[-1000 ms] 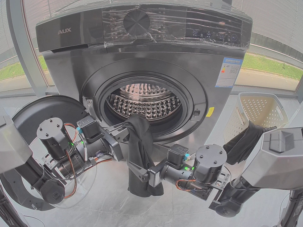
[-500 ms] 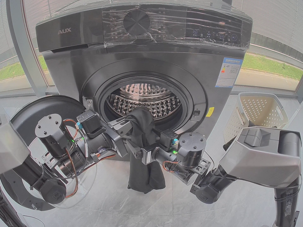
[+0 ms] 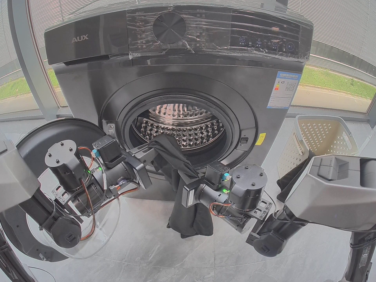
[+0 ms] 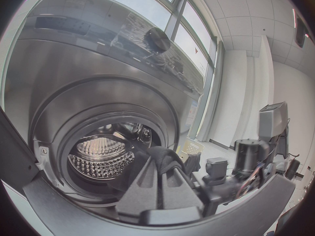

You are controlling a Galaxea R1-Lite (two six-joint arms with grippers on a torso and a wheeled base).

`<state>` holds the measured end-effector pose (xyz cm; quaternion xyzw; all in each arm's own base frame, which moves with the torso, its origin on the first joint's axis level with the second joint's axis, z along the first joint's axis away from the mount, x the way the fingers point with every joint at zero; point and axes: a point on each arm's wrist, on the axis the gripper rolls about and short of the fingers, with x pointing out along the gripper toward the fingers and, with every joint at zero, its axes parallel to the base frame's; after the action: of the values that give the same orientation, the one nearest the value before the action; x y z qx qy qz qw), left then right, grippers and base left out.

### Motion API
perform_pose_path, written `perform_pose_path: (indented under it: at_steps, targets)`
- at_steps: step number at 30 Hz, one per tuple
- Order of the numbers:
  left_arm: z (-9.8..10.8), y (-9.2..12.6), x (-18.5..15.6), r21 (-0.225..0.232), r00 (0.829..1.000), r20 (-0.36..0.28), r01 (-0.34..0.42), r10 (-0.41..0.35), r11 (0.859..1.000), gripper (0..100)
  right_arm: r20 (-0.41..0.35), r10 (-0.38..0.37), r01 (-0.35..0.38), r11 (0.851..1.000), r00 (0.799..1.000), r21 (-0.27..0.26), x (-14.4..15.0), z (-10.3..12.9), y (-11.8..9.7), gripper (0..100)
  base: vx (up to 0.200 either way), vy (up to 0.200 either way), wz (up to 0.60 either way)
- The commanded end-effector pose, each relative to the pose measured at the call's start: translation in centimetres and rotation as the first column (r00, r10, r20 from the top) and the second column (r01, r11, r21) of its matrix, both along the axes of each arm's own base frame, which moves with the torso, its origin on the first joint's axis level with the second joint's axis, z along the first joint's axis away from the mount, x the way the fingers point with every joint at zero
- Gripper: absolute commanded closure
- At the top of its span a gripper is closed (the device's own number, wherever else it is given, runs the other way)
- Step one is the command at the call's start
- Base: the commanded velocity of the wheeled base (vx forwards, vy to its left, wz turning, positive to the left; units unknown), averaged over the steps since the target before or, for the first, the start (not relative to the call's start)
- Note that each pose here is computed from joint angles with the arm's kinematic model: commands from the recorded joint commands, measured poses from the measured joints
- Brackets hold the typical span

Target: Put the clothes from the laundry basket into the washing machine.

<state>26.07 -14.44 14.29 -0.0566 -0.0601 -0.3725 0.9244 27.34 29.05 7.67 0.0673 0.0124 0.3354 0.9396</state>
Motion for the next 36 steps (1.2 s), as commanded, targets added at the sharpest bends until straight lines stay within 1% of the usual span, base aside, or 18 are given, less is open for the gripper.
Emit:
perform_pose_path:
  at_steps: [1,2,4,5,6,8,12,15,16,20,21,23,25,29,30,31,32,36]
  targets:
    - [-0.7,1.2,1.5,0.008,0.999,-0.016,-0.051,0.051,0.999,0,0.017,0.037,-0.037,0.999,0.999,0.019,-2.7,2.7,-1.3,100,0.0,0.0,0.0]
    - [-0.7,1.2,1.6,0.006,0.999,-0.016,-0.05,0.051,0.999,0,0.017,0.037,-0.037,0.999,0.999,0.019,-2.8,2.8,-1.4,100,0.0,0.0,0.0]
    - [-0.4,1.2,1.8,-0.014,0.998,-0.014,-0.057,0.057,0.998,0,0.013,0.034,-0.034,0.999,0.999,0.015,-3.3,3.1,-2.2,100,0.0,0.0,0.0]
    - [-0.4,1.5,2.0,-0.032,0.997,-0.03,-0.066,0.065,0.997,0,0.006,0.037,-0.037,0.999,0.999,0.009,-3.5,3.2,-3.0,100,0.0,0.0,0.0]
    - [-0.4,1.7,2.2,-0.038,0.997,-0.037,-0.071,0.069,0.997,0,0.006,0.04,-0.04,0.999,0.999,0.009,-3.6,3.2,-3.3,100,0.0,0.0,0.0]
    - [-0.7,2.1,2.6,-0.041,0.995,-0.047,-0.085,0.083,0.996,0,0.013,0.038,-0.038,0.999,0.999,0.016,-3.8,3.5,-3.9,100,0.0,0.0,0.0]
    - [-2.0,2.7,3.3,-0.019,0.991,-0.084,-0.108,0.106,0.994,0,0.043,0.03,-0.032,0.998,0.999,0.046,-3.9,4.8,-4.5,100,0.0,0.0,0.0]
    - [-3.3,2.7,3.7,0.004,0.987,-0.12,-0.109,0.109,0.994,0,0.059,0.028,-0.032,0.997,0.998,0.072,-3.9,5.6,-4.6,100,0.0,0.0,0.0]
    - [-4.1,2.6,3.8,0.021,0.984,-0.138,-0.108,0.109,0.994,0,0.057,0.028,-0.032,0.996,0.998,0.079,-4.0,5.7,-4.6,100,0.0,0.0,0.0]
    - [-6.3,2.7,3.6,0.062,0.971,-0.209,-0.103,0.114,0.993,0,0.061,0.028,-0.033,0.995,0.998,0.091,-4.0,5.9,-4.7,100,0.0,0.0,0.0]
    - [-6.3,2.7,3.6,0.062,0.971,-0.209,-0.103,0.114,0.993,0,0.061,0.028,-0.033,0.995,0.998,0.091,-4.0,5.9,-4.7,100,0.0,0.0,0.0]
    - [-7.8,2.7,3.5,0.098,0.964,-0.246,-0.08,0.102,0.992,0,0.071,0.027,-0.034,0.994,0.997,0.102,-4.0,6.2,-4.6,100,0.0,0.0,0.0]
    - [-8.7,2.7,3.4,0.132,0.962,-0.256,-0.063,0.096,0.989,0,0.075,0.027,-0.035,0.994,0.997,0.107,-3.9,6.4,-4.6,100,0.0,0.0,0.0]
    - [-10.8,2.7,2.9,0.212,0.956,-0.286,-0.008,0.069,0.977,0,0.086,0.024,-0.035,0.992,0.996,0.119,-3.8,6.8,-4.5,100,0.0,0.0,0.0]
    - [-10.9,2.7,2.9,0.213,0.956,-0.286,-0.006,0.068,0.977,0,0.087,0.026,-0.036,0.992,0.996,0.119,-3.8,6.8,-4.5,100,0.0,0.0,0.0]
    - [-11.7,2.6,2.8,0.232,0.951,-0.302,0.007,0.065,0.973,0,0.088,0.026,-0.036,0.992,0.996,0.12,-3.8,6.9,-4.5,100,0.0,0.0,0.0]
    - [-12.2,2.6,2.8,0.24,0.948,-0.311,0.012,0.065,0.971,0,0.093,0.027,-0.039,0.991,0.995,0.126,-4.0,7.2,-4.5,100,0.0,0.0,0.0]
    - [-13.2,2.4,3.2,0.25,0.942,-0.329,0.018,0.068,0.968,0,0.104,0.033,-0.048,0.989,0.994,0.138,-4.5,7.9,-4.7,100,0.0,0.0,0.0]
